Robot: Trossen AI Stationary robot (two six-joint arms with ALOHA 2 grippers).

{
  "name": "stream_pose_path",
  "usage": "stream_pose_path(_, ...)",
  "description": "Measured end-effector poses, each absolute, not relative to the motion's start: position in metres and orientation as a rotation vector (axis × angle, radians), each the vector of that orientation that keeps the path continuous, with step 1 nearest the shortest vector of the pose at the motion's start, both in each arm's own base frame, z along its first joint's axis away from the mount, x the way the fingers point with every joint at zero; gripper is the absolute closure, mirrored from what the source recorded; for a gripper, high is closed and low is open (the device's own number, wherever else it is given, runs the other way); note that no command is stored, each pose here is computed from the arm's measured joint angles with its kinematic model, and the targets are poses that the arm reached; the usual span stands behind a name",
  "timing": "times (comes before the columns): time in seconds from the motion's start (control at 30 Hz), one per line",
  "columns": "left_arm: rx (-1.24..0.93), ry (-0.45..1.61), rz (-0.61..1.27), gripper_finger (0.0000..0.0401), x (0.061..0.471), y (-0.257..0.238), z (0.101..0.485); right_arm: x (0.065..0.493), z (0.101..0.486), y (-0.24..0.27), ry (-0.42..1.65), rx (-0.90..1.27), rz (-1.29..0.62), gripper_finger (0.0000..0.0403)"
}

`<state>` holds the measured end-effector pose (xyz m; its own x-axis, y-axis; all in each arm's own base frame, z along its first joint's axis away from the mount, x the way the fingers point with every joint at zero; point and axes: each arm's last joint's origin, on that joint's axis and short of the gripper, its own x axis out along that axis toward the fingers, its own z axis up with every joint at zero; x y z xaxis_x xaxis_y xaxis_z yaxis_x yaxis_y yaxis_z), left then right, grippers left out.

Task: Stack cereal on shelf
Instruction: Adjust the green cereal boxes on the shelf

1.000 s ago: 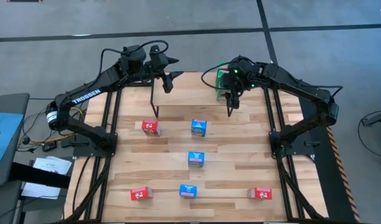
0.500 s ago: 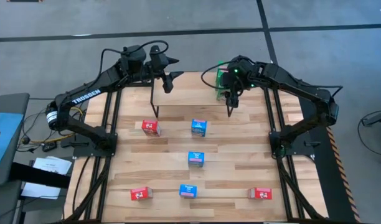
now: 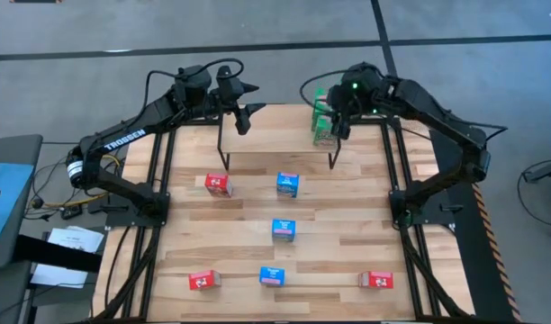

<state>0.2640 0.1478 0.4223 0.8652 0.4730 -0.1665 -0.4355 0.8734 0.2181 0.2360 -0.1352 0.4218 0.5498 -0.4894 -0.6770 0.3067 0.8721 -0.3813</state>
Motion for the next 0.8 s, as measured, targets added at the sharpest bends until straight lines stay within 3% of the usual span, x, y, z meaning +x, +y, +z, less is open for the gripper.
stream_pose_path(0.37, 0.176, 0.219, 0.478, 0.0159, 0.264, 0.148, 0.422, 0.218, 0.410, -0.170, 0.982, -0.140, -0.575, 0.0152)
stream_pose_path(0.8, 0.177, 0.219, 0.478, 0.0159, 0.264, 0.148, 0.422, 0.225, 0.394, -0.185, 1.057, -0.105, -0.574, 0.0152)
